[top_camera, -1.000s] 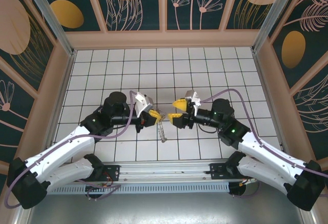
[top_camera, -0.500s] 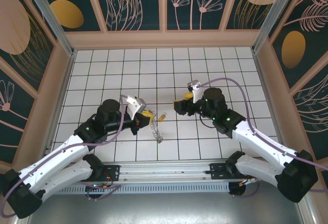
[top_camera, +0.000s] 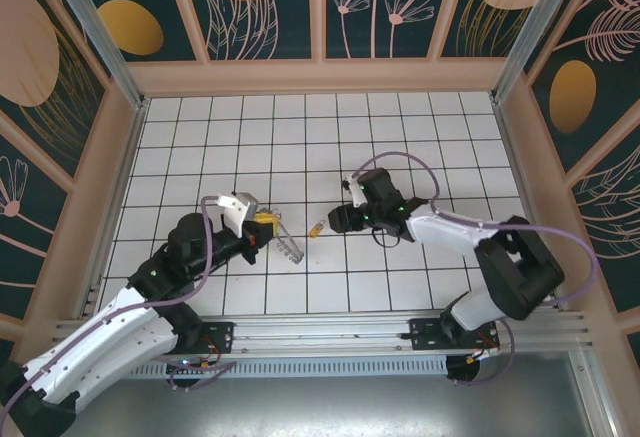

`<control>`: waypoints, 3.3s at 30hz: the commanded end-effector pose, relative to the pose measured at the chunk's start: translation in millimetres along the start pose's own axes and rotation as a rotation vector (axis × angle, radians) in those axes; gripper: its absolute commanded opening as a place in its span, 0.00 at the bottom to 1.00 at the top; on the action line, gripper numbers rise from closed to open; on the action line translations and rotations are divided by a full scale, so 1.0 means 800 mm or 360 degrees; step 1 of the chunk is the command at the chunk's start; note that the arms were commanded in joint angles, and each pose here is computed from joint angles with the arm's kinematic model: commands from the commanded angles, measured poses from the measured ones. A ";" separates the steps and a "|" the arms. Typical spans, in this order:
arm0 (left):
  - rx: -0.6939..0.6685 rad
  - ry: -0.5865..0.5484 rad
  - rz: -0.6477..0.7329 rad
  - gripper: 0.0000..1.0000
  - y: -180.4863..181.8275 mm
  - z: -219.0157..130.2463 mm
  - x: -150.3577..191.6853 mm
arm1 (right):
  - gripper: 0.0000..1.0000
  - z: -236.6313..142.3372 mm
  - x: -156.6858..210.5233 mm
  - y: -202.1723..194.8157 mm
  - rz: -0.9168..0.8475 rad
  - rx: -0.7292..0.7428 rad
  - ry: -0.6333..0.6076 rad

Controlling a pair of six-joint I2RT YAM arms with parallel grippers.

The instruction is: Put the keys on the keyring

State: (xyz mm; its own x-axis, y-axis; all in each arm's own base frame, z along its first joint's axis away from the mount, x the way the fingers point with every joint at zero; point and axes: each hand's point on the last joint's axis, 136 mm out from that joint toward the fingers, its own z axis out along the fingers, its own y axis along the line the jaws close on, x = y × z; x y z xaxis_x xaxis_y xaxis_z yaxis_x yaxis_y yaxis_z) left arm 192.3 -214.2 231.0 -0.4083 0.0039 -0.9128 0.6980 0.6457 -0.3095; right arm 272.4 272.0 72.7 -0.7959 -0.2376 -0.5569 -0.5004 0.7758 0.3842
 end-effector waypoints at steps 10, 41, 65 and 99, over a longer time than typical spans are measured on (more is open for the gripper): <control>-0.0078 0.0038 0.0012 0.00 0.016 0.023 0.007 | 0.62 0.052 0.001 0.025 -0.0154 -0.0042 0.0207; -0.0051 -0.0070 0.0057 0.00 0.009 0.017 -0.015 | 0.37 0.057 0.027 -0.019 -0.0299 0.0463 0.0387; -0.0026 -0.0012 0.0052 0.00 0.007 0.024 -0.007 | 0.08 0.046 0.018 -0.003 -0.0251 0.0288 0.0308; 0.0014 0.0006 0.0046 0.00 0.002 0.025 -0.003 | 0.32 0.042 -0.002 0.000 -0.0219 0.0188 0.0244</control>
State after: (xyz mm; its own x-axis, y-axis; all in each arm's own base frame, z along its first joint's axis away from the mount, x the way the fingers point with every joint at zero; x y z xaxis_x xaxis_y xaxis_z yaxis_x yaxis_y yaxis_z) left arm 203.5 -225.5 202.5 -0.4549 0.0671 -0.8880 0.6883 0.6592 -0.3028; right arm 279.0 285.4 42.3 -0.7785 -0.4226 -0.4641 -0.5591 0.8029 0.2067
